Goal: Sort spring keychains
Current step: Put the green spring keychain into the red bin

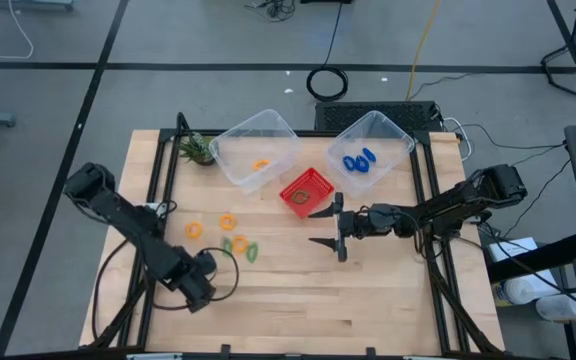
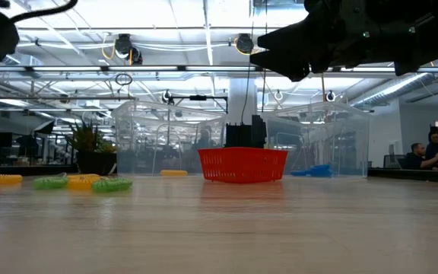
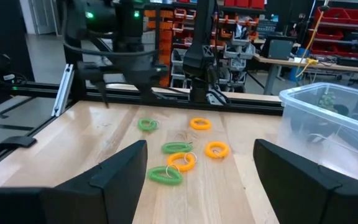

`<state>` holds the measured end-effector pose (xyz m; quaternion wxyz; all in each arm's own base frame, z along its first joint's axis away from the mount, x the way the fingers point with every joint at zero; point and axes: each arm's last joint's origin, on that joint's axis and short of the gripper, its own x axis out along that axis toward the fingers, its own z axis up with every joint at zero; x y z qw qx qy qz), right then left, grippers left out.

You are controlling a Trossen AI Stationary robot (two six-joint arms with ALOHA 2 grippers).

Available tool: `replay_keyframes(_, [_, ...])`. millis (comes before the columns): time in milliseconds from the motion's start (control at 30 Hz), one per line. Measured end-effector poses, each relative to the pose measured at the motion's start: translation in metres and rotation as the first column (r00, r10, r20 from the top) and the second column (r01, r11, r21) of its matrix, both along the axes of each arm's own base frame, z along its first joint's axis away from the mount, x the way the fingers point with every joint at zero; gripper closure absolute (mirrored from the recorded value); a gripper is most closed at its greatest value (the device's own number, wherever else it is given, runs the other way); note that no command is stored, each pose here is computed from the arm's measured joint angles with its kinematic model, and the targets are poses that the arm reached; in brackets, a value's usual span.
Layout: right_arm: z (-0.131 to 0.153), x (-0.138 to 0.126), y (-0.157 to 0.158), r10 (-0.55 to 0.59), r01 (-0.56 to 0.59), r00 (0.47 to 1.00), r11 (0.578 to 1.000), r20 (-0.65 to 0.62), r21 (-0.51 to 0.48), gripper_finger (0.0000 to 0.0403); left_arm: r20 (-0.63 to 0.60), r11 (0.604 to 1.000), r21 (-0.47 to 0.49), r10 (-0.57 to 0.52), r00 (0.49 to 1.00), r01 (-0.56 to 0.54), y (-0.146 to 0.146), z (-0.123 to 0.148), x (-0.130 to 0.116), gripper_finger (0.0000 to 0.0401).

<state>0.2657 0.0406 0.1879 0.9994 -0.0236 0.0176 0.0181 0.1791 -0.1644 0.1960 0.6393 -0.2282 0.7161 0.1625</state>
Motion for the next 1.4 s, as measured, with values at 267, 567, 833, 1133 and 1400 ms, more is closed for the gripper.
replay_keyframes(267, [0.000,0.000,0.000,0.000,0.000,1.000,1.000,0.004,0.005,0.0124,0.103,0.969,0.019,-0.246,0.964,0.245,-0.013,-0.005,-0.005,0.0006])
replay_keyframes(567, [0.000,0.000,0.000,-0.001,0.001,1.000,0.999,0.001,0.033,0.0124,0.035,0.939,0.090,-0.337,0.941,0.333,-0.006,-0.028,-0.023,0.0006])
replay_keyframes(833, [0.000,0.000,0.000,-0.001,0.001,1.000,0.999,-0.003,0.033,0.0124,0.107,0.928,0.076,-0.370,0.923,0.364,-0.001,-0.044,-0.020,0.0006])
replay_keyframes(1133, [0.000,0.000,0.000,-0.001,0.001,1.000,0.999,-0.005,0.033,0.0124,0.182,0.943,0.060,-0.334,0.925,0.328,0.002,-0.061,-0.022,0.0006])
replay_keyframes(1400, [0.000,0.000,0.000,-0.001,0.001,1.000,1.000,-0.005,0.030,0.0124,0.191,0.958,0.084,-0.286,0.939,0.275,0.006,-0.063,-0.020,0.0053])
